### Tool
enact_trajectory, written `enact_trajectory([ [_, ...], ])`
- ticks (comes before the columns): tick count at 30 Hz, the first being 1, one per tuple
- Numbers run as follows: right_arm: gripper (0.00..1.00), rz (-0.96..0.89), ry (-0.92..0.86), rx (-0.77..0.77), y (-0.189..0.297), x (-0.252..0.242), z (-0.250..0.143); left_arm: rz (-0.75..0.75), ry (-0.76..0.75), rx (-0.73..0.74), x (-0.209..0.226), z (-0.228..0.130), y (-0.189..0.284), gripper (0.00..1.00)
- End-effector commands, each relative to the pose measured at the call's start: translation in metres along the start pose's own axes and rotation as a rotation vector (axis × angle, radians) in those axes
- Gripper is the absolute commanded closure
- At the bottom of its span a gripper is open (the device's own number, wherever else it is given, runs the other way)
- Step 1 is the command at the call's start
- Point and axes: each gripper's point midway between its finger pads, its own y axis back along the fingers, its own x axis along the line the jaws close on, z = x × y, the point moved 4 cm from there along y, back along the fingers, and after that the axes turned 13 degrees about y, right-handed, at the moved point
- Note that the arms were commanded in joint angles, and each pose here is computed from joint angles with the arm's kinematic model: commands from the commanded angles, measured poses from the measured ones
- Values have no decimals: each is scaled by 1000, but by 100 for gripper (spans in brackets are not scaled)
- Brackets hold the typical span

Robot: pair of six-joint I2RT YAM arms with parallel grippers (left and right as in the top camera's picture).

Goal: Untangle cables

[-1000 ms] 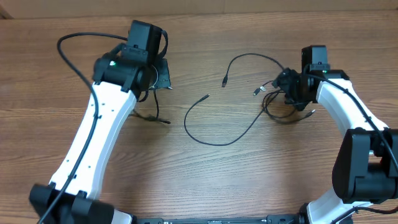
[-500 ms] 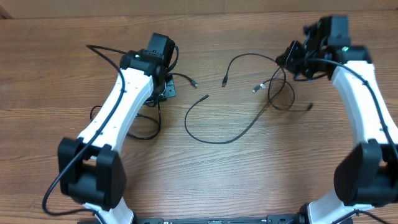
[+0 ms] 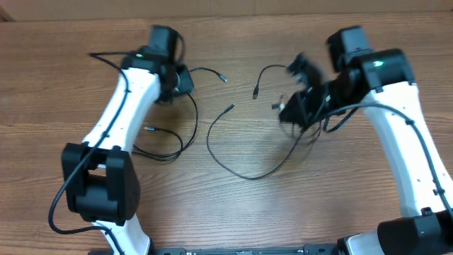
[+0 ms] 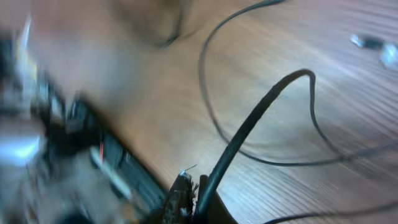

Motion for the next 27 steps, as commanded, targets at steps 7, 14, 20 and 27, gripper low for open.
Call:
enact_trajectory([
  [7,0,-77,262,46,-21,10,10,-193,-42,118,-25,-8,12,23],
  [14,0,-568,-247,-21,3,-61,16,-182,-56,131,-22,-12,11,15],
  [20,0,-699,-399,-107,7,-108,10,-169,-56,152,-21,-17,11,13],
  [27,0,-697,-685,-105,-9,-153,-30,-476,-515,226,-74,-56,22,0],
])
